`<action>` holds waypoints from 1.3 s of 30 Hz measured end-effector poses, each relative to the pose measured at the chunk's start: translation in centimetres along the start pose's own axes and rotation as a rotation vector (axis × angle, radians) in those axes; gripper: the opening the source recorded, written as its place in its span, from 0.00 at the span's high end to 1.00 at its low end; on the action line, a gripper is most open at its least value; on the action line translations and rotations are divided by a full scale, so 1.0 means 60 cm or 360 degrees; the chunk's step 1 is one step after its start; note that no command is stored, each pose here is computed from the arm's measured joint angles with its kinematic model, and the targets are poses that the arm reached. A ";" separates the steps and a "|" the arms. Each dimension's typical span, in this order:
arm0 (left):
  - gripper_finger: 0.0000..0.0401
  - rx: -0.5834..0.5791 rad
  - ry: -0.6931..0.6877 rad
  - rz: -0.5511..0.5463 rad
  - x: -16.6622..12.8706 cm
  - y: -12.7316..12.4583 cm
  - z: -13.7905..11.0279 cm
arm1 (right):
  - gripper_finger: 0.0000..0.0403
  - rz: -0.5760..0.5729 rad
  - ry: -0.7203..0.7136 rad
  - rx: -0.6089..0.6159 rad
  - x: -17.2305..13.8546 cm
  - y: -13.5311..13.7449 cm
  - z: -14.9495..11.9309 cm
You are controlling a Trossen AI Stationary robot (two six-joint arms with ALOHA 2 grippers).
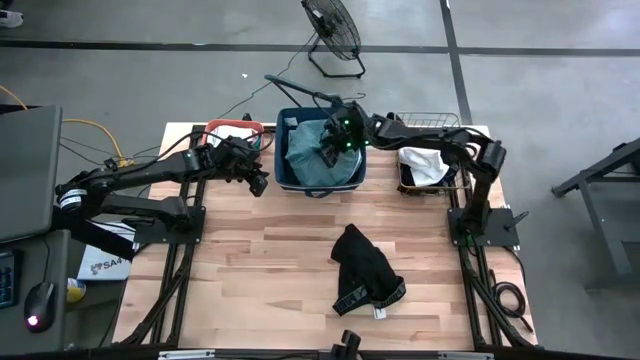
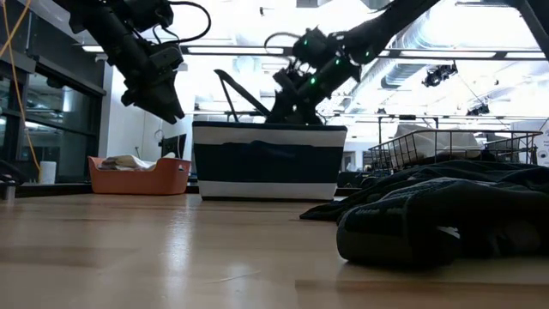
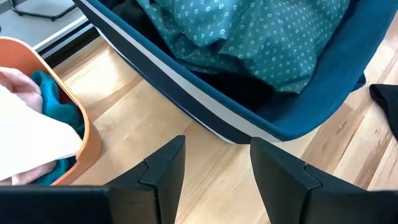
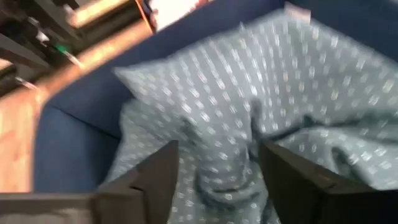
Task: Pick & Place Cloths
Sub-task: Put the black boxer into the wire basket
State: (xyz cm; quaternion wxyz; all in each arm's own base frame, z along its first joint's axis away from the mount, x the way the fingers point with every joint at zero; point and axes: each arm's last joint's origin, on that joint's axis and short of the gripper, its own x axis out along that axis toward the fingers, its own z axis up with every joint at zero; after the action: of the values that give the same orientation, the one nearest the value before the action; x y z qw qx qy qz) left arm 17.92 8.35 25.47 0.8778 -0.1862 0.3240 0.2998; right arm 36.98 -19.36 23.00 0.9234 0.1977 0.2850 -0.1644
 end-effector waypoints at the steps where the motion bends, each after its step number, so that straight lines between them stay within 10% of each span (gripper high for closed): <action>1: 0.55 0.0000 0.0000 0.0000 0.000 0.000 0.000 | 0.45 0.0007 -0.0024 -0.0008 -0.010 0.004 0.006; 14: 0.55 0.0000 0.0004 0.0001 0.000 0.000 0.000 | 0.23 0.0002 -0.0063 0.0008 -0.148 0.048 0.041; 27: 0.55 0.0000 0.0005 0.0002 0.000 0.000 0.000 | 0.28 0.0137 0.0713 -0.0265 -0.200 0.176 -0.062; 39: 0.55 0.0000 0.0005 0.0002 0.000 0.000 0.000 | 0.28 0.0277 0.0934 -0.0526 -0.223 0.307 -0.151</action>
State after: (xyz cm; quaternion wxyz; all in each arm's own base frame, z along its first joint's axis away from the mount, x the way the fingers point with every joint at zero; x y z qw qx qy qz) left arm 17.89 8.35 25.44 0.8772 -0.1863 0.3254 0.2999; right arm 30.00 3.31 29.01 0.8322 0.1078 0.5432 0.0273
